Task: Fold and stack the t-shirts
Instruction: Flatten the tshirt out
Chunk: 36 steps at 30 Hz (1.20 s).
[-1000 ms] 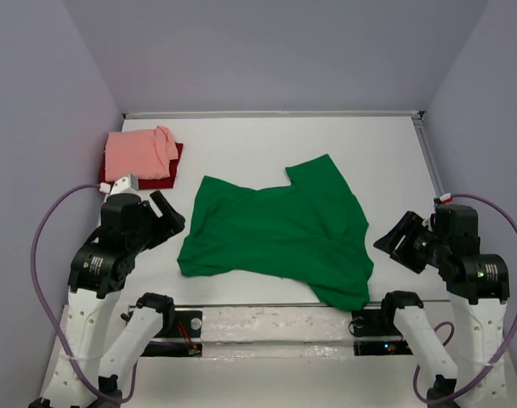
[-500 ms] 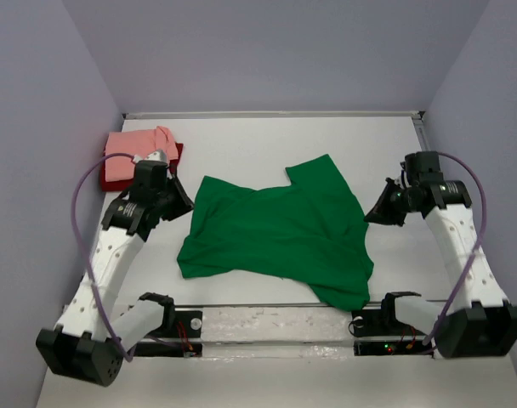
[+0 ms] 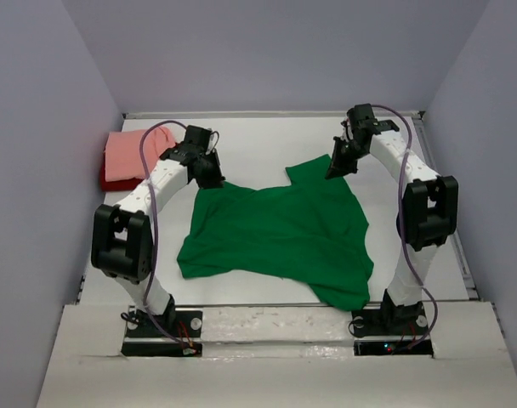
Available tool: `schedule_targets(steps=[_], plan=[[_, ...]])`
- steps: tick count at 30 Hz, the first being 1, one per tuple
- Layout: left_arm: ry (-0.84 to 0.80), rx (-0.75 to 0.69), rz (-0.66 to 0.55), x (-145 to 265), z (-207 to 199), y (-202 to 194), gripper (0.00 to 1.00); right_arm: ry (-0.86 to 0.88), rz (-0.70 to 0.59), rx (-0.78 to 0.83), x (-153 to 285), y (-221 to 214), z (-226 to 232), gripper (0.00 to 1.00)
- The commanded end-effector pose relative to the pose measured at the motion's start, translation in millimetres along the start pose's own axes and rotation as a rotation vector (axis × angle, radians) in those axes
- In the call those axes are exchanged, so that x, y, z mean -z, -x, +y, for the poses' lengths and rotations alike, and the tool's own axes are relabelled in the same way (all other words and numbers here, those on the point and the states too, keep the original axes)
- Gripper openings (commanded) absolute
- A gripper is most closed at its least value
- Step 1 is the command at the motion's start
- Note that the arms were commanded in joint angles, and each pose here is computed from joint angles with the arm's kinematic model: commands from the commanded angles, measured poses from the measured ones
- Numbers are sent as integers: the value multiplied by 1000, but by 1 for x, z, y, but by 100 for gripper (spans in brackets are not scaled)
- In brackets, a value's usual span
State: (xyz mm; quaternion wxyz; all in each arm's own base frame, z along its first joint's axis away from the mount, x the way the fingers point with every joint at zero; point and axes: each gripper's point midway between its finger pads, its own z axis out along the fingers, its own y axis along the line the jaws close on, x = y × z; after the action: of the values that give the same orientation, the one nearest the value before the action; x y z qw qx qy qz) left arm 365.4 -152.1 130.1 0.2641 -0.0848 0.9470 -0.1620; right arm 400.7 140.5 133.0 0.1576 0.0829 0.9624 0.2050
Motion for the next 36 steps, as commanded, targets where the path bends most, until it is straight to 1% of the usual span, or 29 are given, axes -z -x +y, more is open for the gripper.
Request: schedule_targets(steps=[1, 2, 3, 4, 5, 6, 7, 8, 9, 10, 11, 13, 14, 18, 23, 24, 28, 33, 36], plan=[[-51, -68, -22, -11, -20, 29, 8, -50, -55, 87, 9, 30, 4, 0], [-40, -69, -23, -14, -18, 31, 9, -77, -62, 90, 8, 32, -1, 0], [-23, -70, -18, -20, -15, 33, 8, -93, -82, 98, 8, 42, -1, 1], [-12, -70, -7, -22, -11, 34, 8, -125, -74, 69, 12, 48, -14, 13], [-5, -57, -12, -23, -7, 44, 9, -118, -68, 46, 13, 53, -18, 19], [-4, -50, 18, -31, -4, 42, 19, -88, -79, 30, 14, 65, -17, 27], [-1, -51, 31, -32, 0, 43, 22, -43, -82, 3, 18, 74, -20, 39], [1, -47, 20, -32, 2, 51, 28, -32, -90, -16, 19, 80, -22, 48], [21, -28, 21, -35, 13, 55, 52, -17, -123, -12, 26, 93, -21, 57], [27, -25, 18, -35, 16, 59, 60, -13, -112, -14, 20, 97, -25, 62], [29, -30, 1, -33, 18, 67, 62, -13, -111, -6, 22, 103, -30, 68], [34, -11, -4, -33, 29, 77, 68, -12, -91, 3, 18, 114, -36, 69], [37, -3, 8, -38, 35, 78, 71, -11, -99, -22, 19, 120, -46, 70], [33, 43, 18, -40, 52, 88, 70, 39, -51, -85, -5, 119, -65, 69], [28, 53, 25, -45, 57, 91, 69, 129, 10, -111, -35, 116, -61, 68], [22, 54, 45, -51, 58, 87, 67, 132, 21, -119, -41, 114, -63, 67], [29, 61, 58, -59, 62, 86, 67, 175, 34, -128, -56, 115, -62, 67], [35, 66, 92, -74, 66, 84, 67, 175, 41, -132, -69, 119, -66, 67], [48, 76, 91, -78, 70, 86, 67, 179, 49, -132, -73, 118, -68, 67]])
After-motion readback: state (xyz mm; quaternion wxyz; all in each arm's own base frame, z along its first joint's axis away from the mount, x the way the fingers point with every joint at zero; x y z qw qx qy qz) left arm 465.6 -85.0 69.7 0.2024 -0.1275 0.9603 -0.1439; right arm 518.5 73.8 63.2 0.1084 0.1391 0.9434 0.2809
